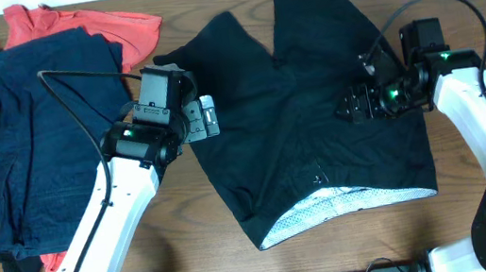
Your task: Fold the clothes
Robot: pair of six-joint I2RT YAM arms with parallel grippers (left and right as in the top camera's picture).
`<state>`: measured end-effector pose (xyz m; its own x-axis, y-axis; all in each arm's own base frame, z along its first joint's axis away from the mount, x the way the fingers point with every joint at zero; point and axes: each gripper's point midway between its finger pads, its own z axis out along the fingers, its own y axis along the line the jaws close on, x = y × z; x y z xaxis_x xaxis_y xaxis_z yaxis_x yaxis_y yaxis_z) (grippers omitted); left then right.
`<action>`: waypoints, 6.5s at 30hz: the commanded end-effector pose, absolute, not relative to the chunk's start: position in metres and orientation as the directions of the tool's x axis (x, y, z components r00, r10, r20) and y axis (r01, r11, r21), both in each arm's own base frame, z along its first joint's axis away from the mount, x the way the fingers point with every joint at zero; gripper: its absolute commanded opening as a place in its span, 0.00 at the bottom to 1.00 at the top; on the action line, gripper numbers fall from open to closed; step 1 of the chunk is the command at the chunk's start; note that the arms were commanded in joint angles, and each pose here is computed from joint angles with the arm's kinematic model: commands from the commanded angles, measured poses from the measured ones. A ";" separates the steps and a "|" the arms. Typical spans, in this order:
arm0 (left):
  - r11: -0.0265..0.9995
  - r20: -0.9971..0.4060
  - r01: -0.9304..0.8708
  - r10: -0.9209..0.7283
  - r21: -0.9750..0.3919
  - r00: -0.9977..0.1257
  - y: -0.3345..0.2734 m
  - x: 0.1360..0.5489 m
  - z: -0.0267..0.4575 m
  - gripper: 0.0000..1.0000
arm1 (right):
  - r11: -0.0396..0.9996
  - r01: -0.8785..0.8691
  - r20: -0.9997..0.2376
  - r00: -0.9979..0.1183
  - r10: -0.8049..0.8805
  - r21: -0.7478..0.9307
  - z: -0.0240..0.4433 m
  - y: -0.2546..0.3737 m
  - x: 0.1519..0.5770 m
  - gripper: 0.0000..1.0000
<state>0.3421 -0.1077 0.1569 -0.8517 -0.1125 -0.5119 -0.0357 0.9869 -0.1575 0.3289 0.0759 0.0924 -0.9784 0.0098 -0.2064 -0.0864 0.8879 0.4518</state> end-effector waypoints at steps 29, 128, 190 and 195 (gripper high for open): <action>0.993 -0.476 -0.034 -0.086 -0.118 -0.875 -0.103 0.340 0.143 0.98 | 0.923 0.385 -0.121 -0.916 0.382 0.002 -0.034 -0.027 0.335 0.75; 0.931 0.255 -0.296 -0.346 0.216 -0.903 -0.023 0.201 0.066 0.06 | 0.914 -0.146 -0.095 -0.988 -0.118 0.378 0.112 0.124 0.395 0.81; 0.990 -0.456 -0.140 -0.131 -0.015 -0.880 -0.044 0.388 0.076 0.91 | 0.822 -0.470 -0.613 -0.558 -0.560 -0.322 0.045 0.042 0.508 0.99; 0.993 -0.576 0.063 -0.008 -0.103 -0.818 -0.076 0.421 0.092 0.92 | 0.873 -0.432 -0.741 -0.504 -0.443 -0.228 0.104 0.065 0.515 0.99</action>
